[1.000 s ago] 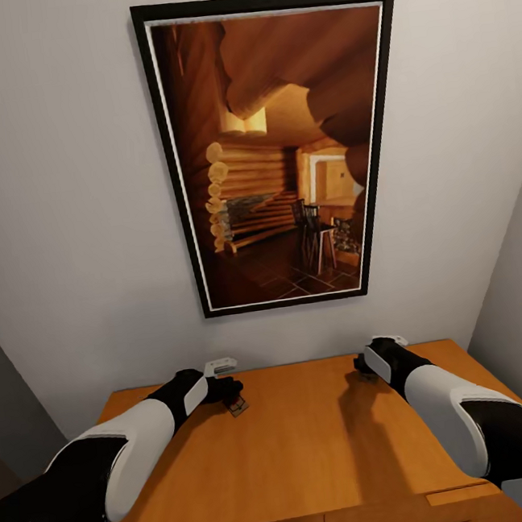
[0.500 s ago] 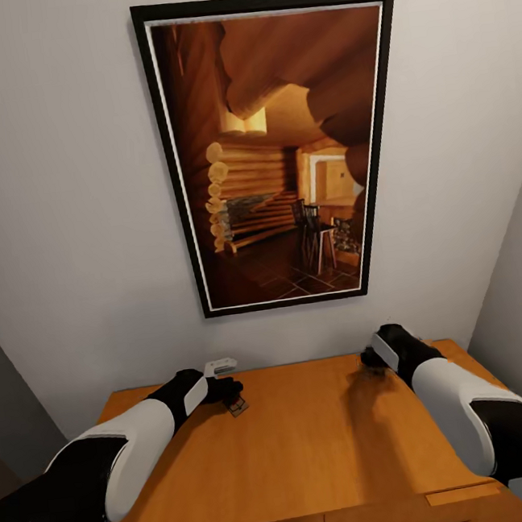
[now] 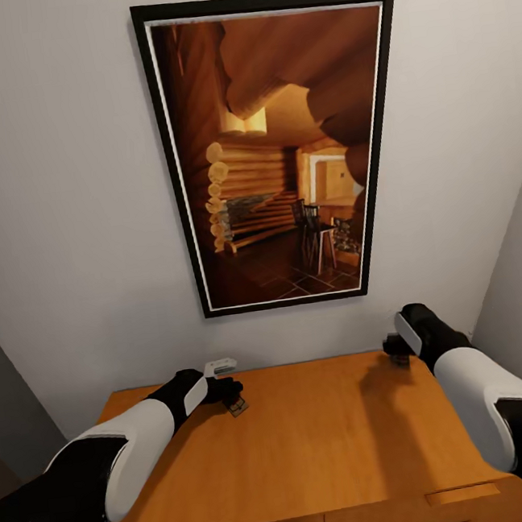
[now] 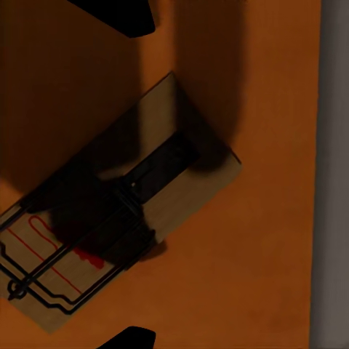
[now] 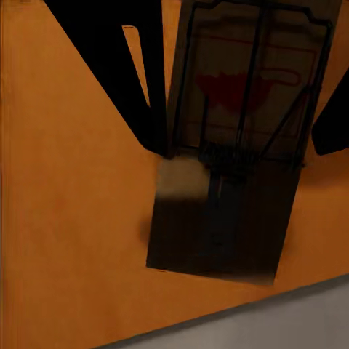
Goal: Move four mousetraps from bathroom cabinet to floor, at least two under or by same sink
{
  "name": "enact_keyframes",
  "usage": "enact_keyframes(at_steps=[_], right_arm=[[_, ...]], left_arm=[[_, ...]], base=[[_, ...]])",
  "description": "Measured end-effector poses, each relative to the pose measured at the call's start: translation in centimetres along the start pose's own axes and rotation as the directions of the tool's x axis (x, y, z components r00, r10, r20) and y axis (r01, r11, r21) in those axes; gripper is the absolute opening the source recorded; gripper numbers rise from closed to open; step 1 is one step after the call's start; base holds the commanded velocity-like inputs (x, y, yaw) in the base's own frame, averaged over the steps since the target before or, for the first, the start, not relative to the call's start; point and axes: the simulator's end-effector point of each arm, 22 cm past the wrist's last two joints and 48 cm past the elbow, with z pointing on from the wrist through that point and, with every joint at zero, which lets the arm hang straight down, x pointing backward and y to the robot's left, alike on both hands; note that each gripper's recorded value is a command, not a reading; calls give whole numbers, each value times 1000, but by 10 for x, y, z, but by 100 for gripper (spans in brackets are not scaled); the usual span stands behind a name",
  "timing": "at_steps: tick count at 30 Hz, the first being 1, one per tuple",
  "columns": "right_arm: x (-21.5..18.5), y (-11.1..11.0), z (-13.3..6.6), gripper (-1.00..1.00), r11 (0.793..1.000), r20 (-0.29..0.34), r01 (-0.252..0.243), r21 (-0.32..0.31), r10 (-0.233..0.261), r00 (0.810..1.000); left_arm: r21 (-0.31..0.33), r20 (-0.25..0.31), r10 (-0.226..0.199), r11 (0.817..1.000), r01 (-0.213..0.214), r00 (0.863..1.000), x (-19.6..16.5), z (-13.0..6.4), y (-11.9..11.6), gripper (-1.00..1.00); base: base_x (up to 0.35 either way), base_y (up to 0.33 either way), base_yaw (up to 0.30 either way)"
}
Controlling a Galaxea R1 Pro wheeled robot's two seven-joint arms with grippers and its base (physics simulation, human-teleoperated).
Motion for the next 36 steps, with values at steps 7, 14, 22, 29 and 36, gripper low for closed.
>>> enact_keyframes(at_steps=[7, 14, 22, 29, 36], right_arm=[[-25, -42, -29, -100, 999, -13, -14, 33, 14, 1000], [-136, -86, -129, -100, 992, 351, -122, 30, 104, 931], [-100, -128, -140, -100, 980, 442, -191, 52, 149, 884], [-65, -149, -120, -100, 969, 405, -237, 65, 192, 894], [-53, -150, -111, -100, 969, 384, -236, 69, 193, 903]], left_arm=[[-1, 0, -1, 1000, 1, 1000, 0, 0, 1, 100], [-2, 0, 0, 1000, 0, 1000, 0, -1, 1, 100], [-2, 0, -1, 1000, 1, 1000, 0, 0, 2, 100], [-3, 0, 0, 1000, 0, 1000, 0, 0, 1, 100], [-4, 0, 2, 1000, -2, 1000, 0, 0, 1, 100]], base=[[0, 0, 0], [0, 0, 0], [0, 0, 0], [0, 0, 0], [0, 0, 0]])
